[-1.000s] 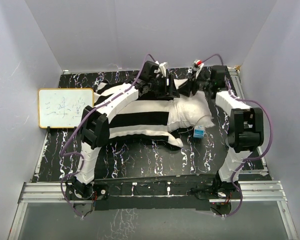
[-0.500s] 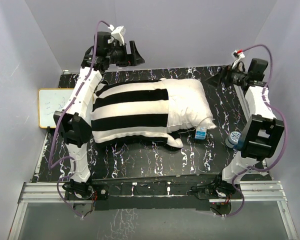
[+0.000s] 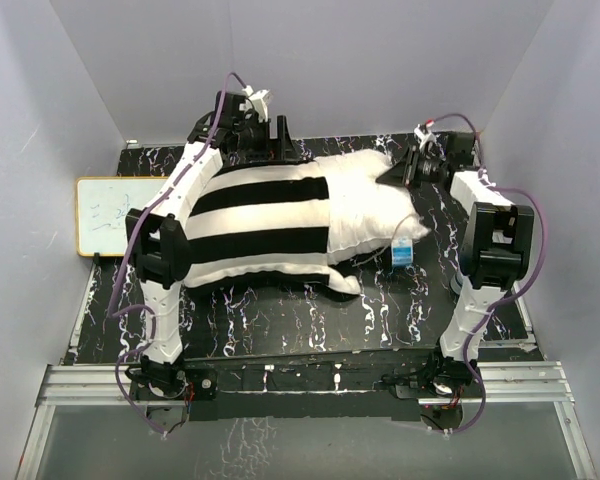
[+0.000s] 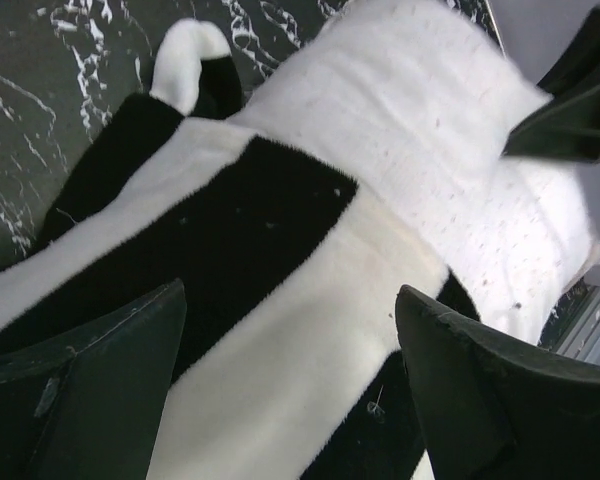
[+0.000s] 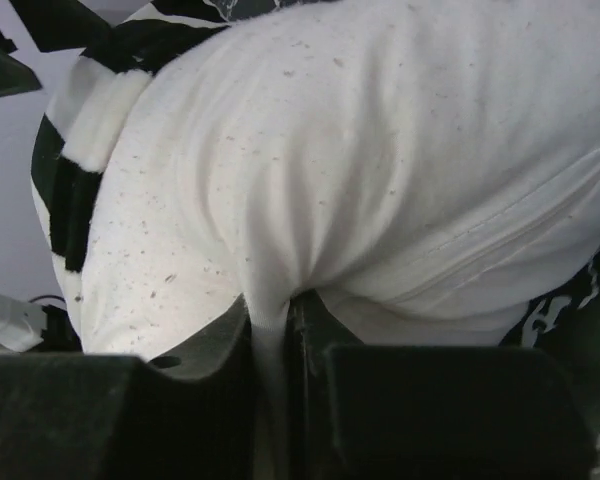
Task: Put the pillow into the pillowcase
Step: Stuff the pillow into the pillowcase.
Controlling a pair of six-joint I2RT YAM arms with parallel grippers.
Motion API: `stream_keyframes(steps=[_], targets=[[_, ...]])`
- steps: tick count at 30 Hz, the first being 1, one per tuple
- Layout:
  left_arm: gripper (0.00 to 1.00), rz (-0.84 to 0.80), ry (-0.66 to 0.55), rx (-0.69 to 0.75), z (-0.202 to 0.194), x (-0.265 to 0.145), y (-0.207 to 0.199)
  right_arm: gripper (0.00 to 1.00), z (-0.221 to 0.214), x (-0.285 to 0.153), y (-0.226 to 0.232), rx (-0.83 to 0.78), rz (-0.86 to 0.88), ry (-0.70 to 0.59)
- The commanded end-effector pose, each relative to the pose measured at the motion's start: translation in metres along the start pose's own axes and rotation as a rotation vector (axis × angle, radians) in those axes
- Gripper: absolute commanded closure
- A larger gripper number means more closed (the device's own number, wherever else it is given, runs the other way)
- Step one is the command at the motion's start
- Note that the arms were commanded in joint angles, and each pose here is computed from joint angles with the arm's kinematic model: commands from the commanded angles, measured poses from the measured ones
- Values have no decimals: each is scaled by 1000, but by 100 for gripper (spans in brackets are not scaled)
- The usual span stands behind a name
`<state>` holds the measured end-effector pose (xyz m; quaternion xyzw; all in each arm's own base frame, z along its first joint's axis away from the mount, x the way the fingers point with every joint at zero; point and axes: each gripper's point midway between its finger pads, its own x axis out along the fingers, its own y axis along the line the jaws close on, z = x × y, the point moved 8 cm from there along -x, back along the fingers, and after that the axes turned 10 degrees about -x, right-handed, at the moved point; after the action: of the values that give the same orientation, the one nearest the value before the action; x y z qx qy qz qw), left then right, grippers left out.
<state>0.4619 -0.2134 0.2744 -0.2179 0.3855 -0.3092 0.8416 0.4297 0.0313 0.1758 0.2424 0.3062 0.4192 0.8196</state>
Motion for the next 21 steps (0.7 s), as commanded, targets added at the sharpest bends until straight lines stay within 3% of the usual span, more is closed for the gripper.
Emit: stream_keyframes(steps=[1,5,9,14,21], targets=[[17,-65,-150,95,22,-67,-40,92,99,-17,63,-396,76,-165],[18,-56,-289,140,30,-116,-56,92,172,-53,139,-800,73,-325],[18,-56,-440,176,29,-165,-71,92,216,-82,210,-1152,160,-429],[17,-63,-592,222,27,-210,-90,92,224,-100,262,-1458,388,-422],[11,-19,-647,239,27,-226,-89,92,200,-93,331,-1696,579,-323]])
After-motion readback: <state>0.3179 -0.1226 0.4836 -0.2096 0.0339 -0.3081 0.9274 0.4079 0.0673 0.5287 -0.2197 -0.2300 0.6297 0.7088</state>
